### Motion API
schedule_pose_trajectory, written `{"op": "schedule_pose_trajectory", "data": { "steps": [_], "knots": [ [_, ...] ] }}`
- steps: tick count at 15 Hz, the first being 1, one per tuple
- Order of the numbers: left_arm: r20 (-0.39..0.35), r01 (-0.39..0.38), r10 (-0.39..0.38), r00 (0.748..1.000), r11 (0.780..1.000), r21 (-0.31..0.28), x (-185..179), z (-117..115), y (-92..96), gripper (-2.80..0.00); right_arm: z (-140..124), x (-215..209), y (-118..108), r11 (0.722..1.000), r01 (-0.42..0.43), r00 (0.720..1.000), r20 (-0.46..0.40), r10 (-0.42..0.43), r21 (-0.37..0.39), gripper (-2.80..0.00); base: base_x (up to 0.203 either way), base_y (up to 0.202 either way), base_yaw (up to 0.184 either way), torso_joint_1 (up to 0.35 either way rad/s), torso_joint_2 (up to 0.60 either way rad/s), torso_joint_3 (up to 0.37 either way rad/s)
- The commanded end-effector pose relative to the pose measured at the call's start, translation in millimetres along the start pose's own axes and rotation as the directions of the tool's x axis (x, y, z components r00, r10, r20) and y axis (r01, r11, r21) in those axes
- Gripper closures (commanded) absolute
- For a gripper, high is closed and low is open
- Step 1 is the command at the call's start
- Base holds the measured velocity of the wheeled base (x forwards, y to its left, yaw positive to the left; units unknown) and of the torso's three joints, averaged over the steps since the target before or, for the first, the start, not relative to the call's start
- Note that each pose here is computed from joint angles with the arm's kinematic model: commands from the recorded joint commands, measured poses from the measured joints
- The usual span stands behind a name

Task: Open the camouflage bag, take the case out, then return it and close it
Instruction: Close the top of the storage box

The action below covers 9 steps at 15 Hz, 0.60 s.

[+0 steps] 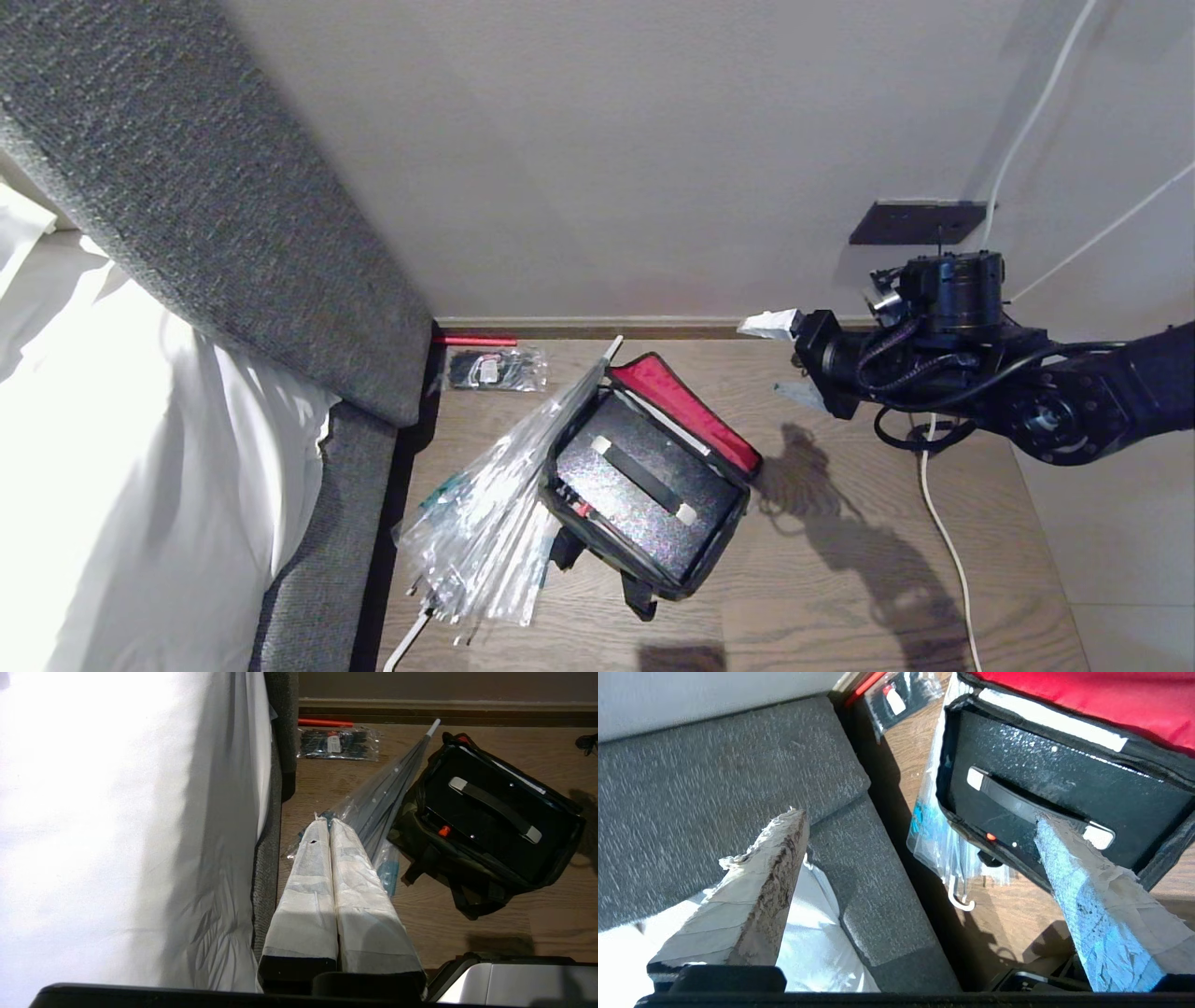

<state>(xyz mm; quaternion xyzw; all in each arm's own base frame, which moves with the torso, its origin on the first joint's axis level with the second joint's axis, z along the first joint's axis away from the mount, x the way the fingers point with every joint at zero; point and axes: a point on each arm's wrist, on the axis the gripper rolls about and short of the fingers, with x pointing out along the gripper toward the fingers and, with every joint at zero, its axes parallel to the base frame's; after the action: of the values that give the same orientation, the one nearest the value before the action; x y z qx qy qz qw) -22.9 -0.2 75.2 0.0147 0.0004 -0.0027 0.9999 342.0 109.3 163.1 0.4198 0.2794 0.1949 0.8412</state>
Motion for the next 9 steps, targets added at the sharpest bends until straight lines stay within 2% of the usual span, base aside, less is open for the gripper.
{"op": "schedule_pose_trajectory", "data": {
  "steps": [1,9],
  "knots": [
    [0.000,0.000,0.000,1.000,1.000,0.003,0.0,-0.1,0.0,0.00,-0.2,-1.8,1.3,1.000,-0.004,1.000,-0.001,0.004,0.003,-2.80,0.000,0.000,0.000,0.000,0.00,0.000],
    [0.002,-0.008,0.008,1.000,1.000,-0.006,-0.1,0.5,0.1,0.00,-4.3,-2.0,-2.1,1.000,0.010,1.000,-0.015,-0.010,0.007,-2.80,0.000,0.000,0.000,0.000,0.00,0.000]
  ]
}}
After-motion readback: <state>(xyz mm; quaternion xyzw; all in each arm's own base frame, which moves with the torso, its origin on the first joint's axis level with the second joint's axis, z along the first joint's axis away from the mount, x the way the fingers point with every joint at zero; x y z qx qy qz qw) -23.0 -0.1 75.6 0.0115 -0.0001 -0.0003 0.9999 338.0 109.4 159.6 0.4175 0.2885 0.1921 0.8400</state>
